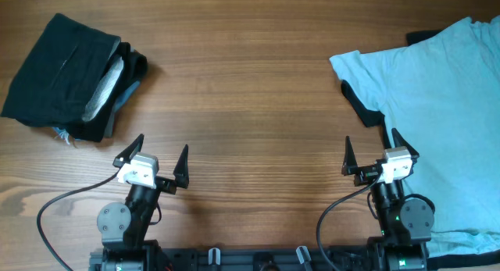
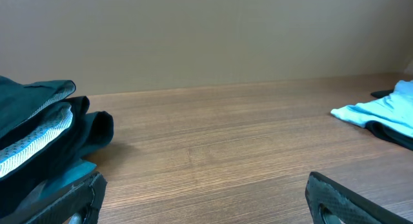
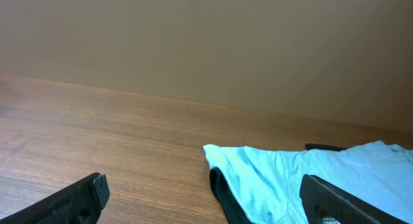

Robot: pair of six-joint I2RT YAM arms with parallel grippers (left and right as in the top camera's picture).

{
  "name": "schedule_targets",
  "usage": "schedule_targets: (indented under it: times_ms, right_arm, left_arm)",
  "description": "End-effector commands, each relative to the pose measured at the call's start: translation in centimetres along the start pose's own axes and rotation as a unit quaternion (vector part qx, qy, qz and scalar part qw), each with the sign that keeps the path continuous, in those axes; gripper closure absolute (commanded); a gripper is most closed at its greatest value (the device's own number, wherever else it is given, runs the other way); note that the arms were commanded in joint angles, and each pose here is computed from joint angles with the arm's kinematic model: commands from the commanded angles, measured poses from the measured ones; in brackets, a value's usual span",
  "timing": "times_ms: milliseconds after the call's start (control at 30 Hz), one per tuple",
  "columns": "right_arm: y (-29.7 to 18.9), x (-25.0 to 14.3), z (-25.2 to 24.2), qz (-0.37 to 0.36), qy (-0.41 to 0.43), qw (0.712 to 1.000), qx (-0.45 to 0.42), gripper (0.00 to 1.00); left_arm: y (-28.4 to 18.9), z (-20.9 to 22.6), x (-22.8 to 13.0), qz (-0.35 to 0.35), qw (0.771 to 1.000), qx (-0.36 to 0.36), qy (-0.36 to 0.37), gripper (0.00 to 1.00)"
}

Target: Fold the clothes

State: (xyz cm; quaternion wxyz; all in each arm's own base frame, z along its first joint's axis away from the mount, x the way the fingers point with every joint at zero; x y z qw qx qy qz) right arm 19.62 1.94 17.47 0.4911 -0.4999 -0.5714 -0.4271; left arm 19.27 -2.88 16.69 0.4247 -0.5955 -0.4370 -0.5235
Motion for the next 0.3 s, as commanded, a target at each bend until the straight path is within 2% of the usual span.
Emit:
schedule_targets:
  times_ms: [0,267]
  right_arm:
    - [-0.05,0.19,0.08,-0.006,0.007,1.0,0.005,0.0]
    - [-0.05,0.19,0.08,-0.006,0.007,1.0,0.005,0.0]
  left_arm:
    - [0.0,-0.01,-0.11,-0.001,1.0,0.001,0.001,0.0]
    - [0.0,0.0,-0.11,-0.001,1.0,0.001,0.001,0.0]
Point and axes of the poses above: each gripper's point midway between its finger pads, its own y axis out along the fingers, its own z axis along the line the jaws close on, x = y × z, the point moved 5 cm from there along -y, back along the fingers, and after that the axes turned 3 degrees about -y, right-handed, at the moved point
